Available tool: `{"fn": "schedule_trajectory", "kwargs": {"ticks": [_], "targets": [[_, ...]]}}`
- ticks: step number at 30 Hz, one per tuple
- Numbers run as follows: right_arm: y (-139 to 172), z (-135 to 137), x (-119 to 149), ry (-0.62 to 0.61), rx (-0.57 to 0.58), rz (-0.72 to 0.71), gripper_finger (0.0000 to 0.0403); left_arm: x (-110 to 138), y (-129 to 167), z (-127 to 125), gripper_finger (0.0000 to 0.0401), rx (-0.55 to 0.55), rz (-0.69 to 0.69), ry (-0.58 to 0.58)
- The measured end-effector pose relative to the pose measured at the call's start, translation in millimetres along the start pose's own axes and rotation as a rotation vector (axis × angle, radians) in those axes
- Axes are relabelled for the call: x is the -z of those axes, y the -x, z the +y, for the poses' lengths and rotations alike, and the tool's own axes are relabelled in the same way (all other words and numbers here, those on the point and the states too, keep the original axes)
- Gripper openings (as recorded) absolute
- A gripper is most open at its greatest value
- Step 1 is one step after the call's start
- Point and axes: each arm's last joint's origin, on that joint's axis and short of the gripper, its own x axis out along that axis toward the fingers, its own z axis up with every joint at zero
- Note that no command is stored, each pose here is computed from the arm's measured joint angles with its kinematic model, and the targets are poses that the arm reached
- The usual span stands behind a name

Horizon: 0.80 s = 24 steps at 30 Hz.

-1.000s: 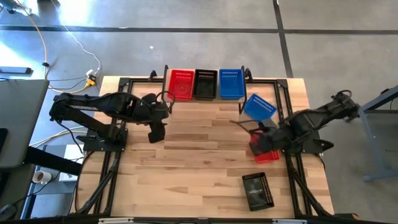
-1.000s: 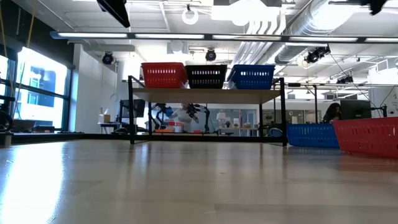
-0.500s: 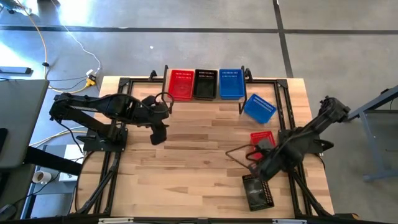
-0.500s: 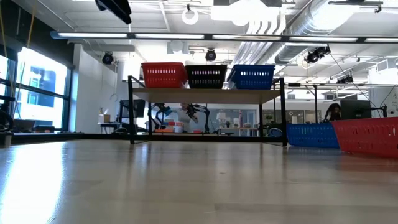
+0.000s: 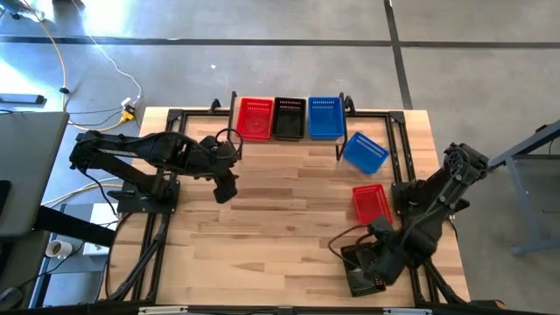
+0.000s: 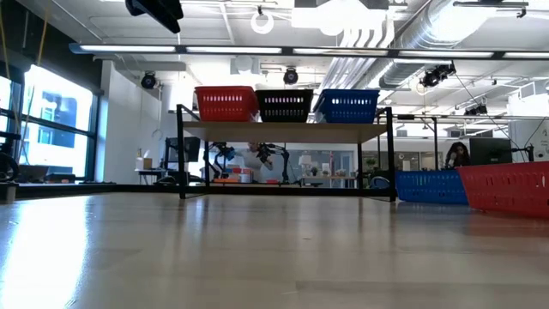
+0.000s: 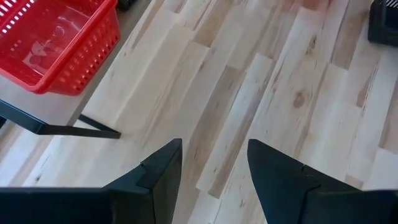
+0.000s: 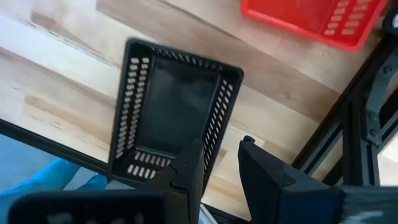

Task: Stack baskets on shelf by color
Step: Stack the black bin on top of the black bins on the shelf

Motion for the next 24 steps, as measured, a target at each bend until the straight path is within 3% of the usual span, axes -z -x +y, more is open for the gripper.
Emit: {"fn": "schedule_trajectory", "kwargs": {"ticks": [24], "targets": [[-50, 13, 61, -0.057, 0.034, -0.052, 0.0087, 0, 0, 0, 0.0172, 0.0, 0.0, 0.069]]}}
